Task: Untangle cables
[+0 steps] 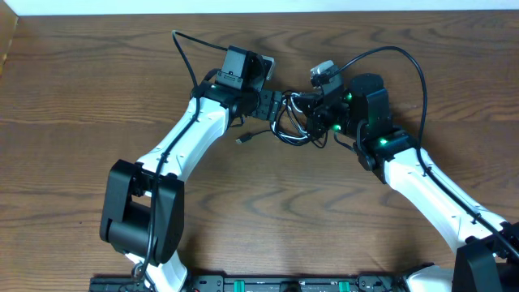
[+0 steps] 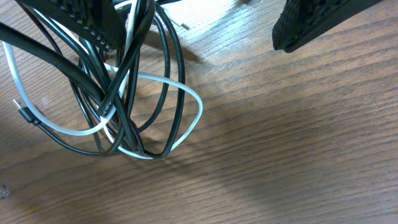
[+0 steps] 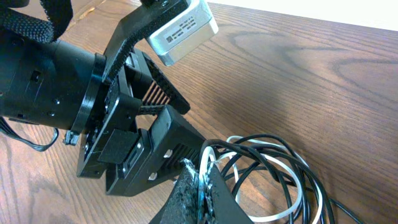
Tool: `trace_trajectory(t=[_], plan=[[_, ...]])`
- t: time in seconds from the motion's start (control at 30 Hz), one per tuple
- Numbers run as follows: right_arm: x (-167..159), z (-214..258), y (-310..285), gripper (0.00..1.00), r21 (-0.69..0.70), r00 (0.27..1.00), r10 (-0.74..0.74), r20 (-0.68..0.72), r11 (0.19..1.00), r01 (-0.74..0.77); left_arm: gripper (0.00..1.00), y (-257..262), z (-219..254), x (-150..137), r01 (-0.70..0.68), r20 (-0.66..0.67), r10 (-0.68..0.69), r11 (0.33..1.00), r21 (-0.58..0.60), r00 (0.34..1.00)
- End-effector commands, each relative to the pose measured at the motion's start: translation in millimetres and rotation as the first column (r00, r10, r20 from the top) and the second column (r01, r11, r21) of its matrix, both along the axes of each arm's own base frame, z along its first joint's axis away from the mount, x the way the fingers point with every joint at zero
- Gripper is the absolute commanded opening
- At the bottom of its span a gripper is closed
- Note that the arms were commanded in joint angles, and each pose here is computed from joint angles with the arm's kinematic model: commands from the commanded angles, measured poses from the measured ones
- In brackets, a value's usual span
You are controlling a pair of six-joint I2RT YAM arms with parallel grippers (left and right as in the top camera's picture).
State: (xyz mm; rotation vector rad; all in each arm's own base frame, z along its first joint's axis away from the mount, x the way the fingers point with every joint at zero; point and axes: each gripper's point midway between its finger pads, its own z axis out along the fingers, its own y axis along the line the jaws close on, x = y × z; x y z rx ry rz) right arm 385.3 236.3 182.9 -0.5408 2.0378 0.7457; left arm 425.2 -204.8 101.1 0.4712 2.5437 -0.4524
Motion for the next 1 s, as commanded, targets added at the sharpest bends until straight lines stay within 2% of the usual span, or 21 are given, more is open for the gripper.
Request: trace_trajectory(t=[0.0,0.07,0.17,0.3,0.37,0.4,0.5,0.6,0.8,0.97], plan=[[3.8,8.7,0.4,0.01,0.012,1.0,0.001,0.019,1.0,-0.001,0.72,-1.8,-1.4,5.4,0.008,0.004,-0.008,1.0,0.0,1.0],[3.8,8.7,0.4,0.01,0.012,1.0,0.001,0.019,1.0,-0.001,0.56,-1.9,-1.3,5.5,0.008,0.005,-0.008,1.0,0.0,1.0],[3.8,8.7,0.4,0.01,0.012,1.0,0.001,0.019,1.0,-0.001,0.39,-1.9,-1.2,5.6,0.008,0.005,-0.008,1.0,0.0,1.0],[3.8,8.7,0.4,0.01,0.012,1.0,0.001,0.019,1.0,-0.001,0.25,-2.1,-0.9,6.0,0.008,0.007,-0.008,1.0,-0.001,1.0],[3.8,8.7,0.4,0.01,0.012,1.0,0.001,0.019,1.0,-0.001,0.25,-2.1,-0.9,6.1,0.008,0.007,-0.008,1.0,-0.001,1.0],[3.8,8.7,0.4,0.01,0.012,1.0,0.001,0.019,1.0,-0.001,0.3,-2.1,-0.9,6.0,0.008,0.007,-0.008,1.0,-0.001,1.0],[3.8,8.7,0.4,0.01,0.012,1.0,0.001,0.019,1.0,-0.001,0.53,-2.4,-0.9,5.9,0.008,0.007,-0.008,1.0,-0.002,1.0],[3.8,8.7,0.4,0.01,0.012,1.0,0.001,0.019,1.0,-0.001,0.62,-9.4,0.8,2.0,0.035,-0.007,-0.035,0.999,-0.039,0.999],[3.7,8.6,0.4,0.01,0.012,1.0,0.001,0.019,1.0,-0.001,0.62,-10.4,2.7,4.8,0.035,0.008,-0.035,0.998,-0.044,0.999],[3.7,8.4,0.4,0.01,0.012,1.0,0.001,0.018,1.0,-0.001,0.56,-10.7,3.0,5.5,0.035,0.011,-0.035,0.998,-0.045,0.999]])
